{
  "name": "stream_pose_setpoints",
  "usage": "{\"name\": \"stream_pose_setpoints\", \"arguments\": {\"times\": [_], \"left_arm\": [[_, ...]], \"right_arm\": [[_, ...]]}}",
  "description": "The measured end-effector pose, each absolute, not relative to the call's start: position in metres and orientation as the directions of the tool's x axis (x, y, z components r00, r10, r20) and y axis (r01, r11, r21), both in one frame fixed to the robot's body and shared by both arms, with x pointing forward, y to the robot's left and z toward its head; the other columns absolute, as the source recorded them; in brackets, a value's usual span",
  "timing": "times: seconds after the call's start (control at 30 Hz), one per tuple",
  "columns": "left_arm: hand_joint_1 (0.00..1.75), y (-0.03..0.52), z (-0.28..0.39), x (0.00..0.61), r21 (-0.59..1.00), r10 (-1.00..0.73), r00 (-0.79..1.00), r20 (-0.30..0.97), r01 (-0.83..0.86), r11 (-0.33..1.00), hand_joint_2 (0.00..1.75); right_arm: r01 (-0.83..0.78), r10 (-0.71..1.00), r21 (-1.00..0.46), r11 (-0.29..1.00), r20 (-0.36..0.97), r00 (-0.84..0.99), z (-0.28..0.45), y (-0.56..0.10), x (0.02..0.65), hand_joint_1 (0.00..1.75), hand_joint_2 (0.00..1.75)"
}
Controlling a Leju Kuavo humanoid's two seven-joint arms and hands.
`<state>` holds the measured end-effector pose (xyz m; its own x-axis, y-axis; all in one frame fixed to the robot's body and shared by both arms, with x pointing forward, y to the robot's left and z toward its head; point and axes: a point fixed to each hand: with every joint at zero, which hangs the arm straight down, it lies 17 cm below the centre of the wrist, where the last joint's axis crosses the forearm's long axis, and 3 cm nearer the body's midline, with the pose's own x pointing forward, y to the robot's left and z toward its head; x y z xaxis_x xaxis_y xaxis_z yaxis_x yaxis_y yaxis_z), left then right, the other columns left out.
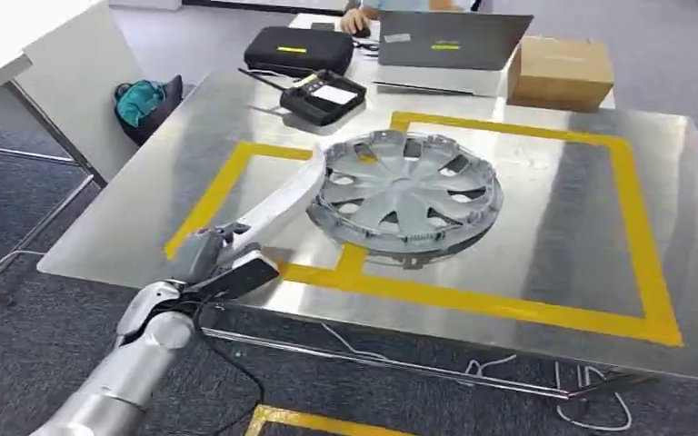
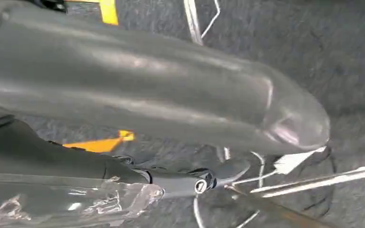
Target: Take the parts from the cabinet and place them on the table.
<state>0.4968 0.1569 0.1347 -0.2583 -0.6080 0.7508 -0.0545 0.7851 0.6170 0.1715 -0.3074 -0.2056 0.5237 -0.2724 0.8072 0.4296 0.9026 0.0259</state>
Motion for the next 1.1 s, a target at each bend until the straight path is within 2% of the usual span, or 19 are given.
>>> {"name": "stream_pose_setpoints", "arguments": {"times": [0.53,0.57,0.83,0.87,1.1], "left_arm": [[1.75,0.175,0.106,0.513,0.792,-0.789,-0.16,0.593,-0.06,0.608,1.75],[0.0,0.178,0.106,0.515,0.803,-0.801,-0.153,0.578,-0.066,0.592,1.75],[0.0,0.197,0.09,0.517,0.844,-0.847,-0.095,0.523,-0.081,0.53,1.75],[0.0,0.198,0.089,0.516,0.844,-0.848,-0.091,0.523,-0.085,0.53,0.0],[0.0,0.199,0.094,0.514,0.815,-0.823,-0.11,0.557,-0.118,0.568,0.0]], "right_arm": [[0.411,-0.266,0.028,0.911,0.802,0.535,-0.208,-0.303,0.17,0.0,0.0],[0.411,-0.266,0.029,0.911,0.802,0.535,-0.208,-0.303,0.17,0.0,0.0],[0.404,-0.265,0.032,0.914,0.801,0.537,-0.208,-0.301,0.171,0.0,0.0],[0.404,-0.265,0.032,0.914,0.801,0.537,-0.208,-0.301,0.171,0.0,0.0],[0.401,-0.262,0.03,0.916,0.799,0.54,-0.208,-0.3,0.17,0.0,0.0]]}}
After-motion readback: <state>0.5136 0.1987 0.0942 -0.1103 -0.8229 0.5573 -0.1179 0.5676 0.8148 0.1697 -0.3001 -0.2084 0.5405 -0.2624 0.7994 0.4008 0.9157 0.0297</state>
